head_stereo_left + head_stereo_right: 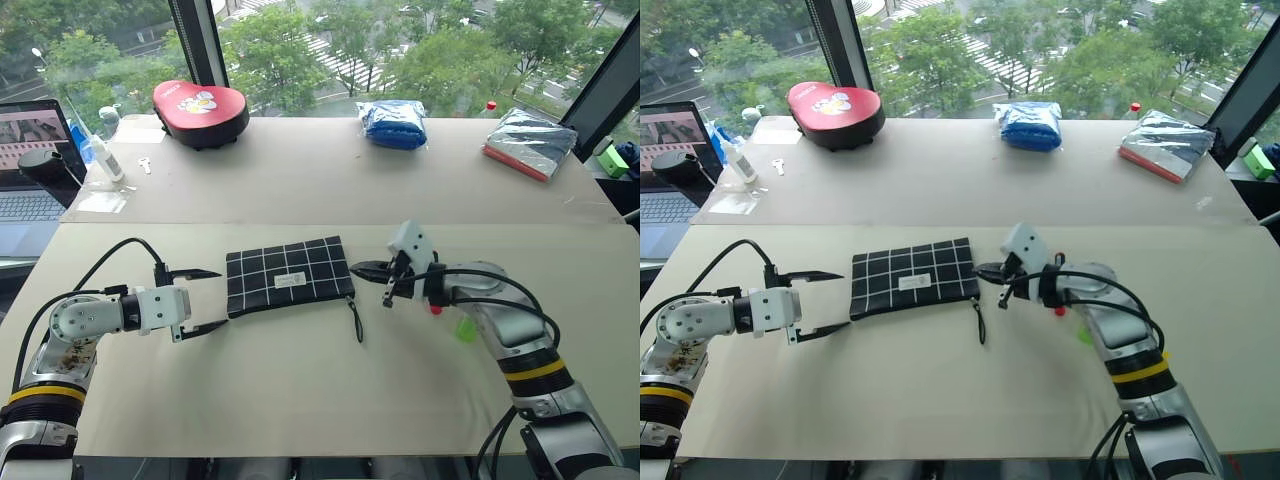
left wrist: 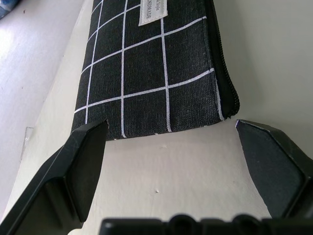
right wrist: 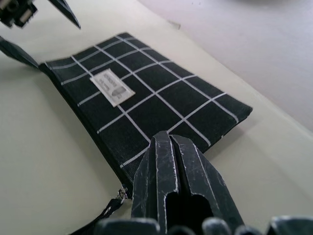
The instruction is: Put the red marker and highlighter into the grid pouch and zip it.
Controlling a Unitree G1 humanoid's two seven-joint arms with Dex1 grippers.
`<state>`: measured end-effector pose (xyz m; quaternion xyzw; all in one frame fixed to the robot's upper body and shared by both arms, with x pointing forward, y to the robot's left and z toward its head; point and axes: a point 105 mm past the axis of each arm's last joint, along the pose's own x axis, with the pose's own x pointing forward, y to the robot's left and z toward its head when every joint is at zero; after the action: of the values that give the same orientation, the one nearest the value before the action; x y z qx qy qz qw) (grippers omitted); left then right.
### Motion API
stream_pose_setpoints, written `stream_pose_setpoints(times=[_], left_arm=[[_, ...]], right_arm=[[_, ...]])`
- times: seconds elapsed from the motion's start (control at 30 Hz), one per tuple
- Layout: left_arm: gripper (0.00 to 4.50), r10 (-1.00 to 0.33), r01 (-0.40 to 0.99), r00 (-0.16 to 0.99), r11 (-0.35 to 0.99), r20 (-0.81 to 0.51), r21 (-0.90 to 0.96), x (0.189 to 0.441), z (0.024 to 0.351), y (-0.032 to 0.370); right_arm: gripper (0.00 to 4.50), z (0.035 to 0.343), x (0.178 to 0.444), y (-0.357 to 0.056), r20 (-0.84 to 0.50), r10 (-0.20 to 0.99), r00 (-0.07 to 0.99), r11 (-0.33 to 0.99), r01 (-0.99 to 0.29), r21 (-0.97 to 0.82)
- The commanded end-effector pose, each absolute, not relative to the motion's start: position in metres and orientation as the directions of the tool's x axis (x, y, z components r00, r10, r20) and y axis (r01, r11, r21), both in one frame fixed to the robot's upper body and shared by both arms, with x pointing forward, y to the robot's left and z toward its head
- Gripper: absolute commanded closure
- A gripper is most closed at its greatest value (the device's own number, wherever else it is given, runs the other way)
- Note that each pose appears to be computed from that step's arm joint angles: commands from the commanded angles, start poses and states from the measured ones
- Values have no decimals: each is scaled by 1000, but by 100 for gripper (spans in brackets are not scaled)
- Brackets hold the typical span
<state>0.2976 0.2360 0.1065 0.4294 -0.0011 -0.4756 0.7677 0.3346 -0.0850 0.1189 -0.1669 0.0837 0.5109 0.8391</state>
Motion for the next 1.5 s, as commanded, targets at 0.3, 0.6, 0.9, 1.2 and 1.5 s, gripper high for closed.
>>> stream_pose_setpoints(times=[0.3,0.6,0.9,1.2,1.5], left_arm=[[0,-752,724,532,165,-390,670,300,108,226],[0,-760,735,508,137,-406,664,298,101,225],[0,-784,705,465,48,-411,707,290,90,218],[0,-791,610,474,-22,-386,792,294,82,219],[0,-773,501,515,-78,-370,862,309,93,225]], right_arm=[[448,121,348,-58,-342,817,463,378,-880,-288],[448,113,343,-57,-408,812,417,289,-895,-340],[448,118,344,-55,-395,821,413,267,-889,-372],[448,123,341,-56,-369,841,396,264,-895,-359],[448,122,338,-57,-363,847,388,267,-902,-340]])
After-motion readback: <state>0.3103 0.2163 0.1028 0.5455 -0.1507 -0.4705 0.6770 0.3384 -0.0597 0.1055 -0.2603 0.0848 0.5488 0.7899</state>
